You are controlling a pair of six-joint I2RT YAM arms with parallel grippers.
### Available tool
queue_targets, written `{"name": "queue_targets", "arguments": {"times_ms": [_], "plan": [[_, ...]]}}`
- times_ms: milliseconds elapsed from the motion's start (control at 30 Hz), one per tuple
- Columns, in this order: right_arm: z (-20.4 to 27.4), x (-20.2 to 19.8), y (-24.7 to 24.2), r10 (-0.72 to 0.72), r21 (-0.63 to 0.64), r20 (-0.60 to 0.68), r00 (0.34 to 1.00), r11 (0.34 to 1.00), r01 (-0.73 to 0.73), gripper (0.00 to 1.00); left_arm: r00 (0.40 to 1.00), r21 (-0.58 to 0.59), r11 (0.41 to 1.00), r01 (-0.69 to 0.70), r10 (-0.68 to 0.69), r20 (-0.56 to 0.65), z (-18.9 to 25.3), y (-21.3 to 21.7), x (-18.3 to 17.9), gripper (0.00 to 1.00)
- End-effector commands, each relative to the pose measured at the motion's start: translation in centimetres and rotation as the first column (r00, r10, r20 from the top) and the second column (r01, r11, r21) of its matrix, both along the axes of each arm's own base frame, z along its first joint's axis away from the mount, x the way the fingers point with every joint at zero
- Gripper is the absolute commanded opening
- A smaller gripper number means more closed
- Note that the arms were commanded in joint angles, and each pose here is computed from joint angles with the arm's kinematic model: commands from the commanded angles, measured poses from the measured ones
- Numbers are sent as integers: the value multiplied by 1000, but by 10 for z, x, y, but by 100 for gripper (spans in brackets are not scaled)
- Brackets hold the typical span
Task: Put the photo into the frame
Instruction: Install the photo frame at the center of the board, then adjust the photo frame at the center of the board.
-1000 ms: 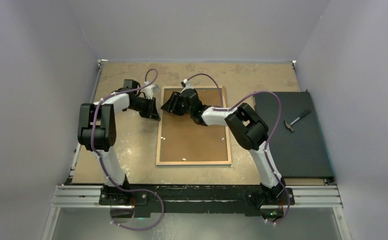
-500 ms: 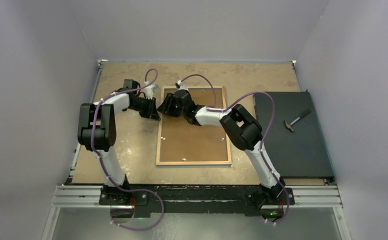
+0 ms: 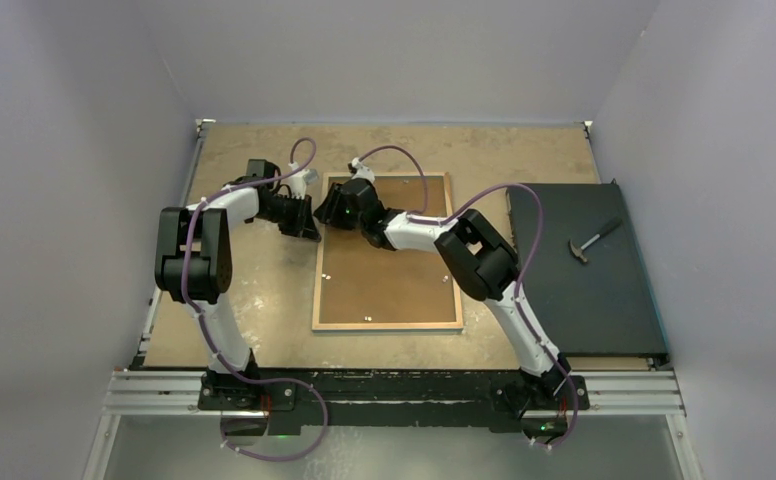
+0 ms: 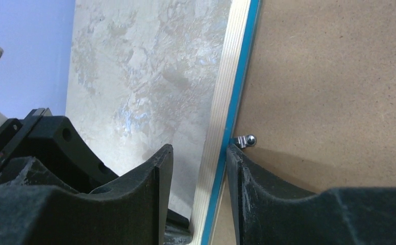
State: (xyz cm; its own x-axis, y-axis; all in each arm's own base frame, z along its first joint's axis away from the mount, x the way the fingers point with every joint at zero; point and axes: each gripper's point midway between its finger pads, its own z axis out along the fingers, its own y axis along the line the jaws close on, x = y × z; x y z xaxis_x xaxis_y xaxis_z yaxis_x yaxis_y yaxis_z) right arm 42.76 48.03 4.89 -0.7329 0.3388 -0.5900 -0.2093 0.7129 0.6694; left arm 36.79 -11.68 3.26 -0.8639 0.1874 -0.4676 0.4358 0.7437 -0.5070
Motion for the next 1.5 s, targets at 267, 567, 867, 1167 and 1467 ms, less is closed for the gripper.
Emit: {"name": "queue_targets", "arguments": {"times_ms": [267, 567, 867, 1167, 1467], "plan": [[-10, 9, 1, -27, -56, 19, 999, 998, 28, 44, 997, 51, 998, 39, -36, -66, -19, 6, -24, 4], [48, -13, 18, 111, 57, 26, 993, 992, -112, 55, 998, 49, 998, 47, -44, -48, -5, 9, -21, 4], [120, 21, -105, -62, -80, 40, 997, 995, 65, 89, 991, 127, 983, 133, -135, 10, 23, 30, -23, 14], [68, 54, -311, -417, -289, -49, 907, 876, 387, 99, 971, 315, 925, 215, -238, 38, -10, 50, -52, 15], [15, 68, -320, -409, -292, -142, 901, 887, 357, 99, 947, 384, 880, 279, -318, 42, -24, 32, -67, 12]]}}
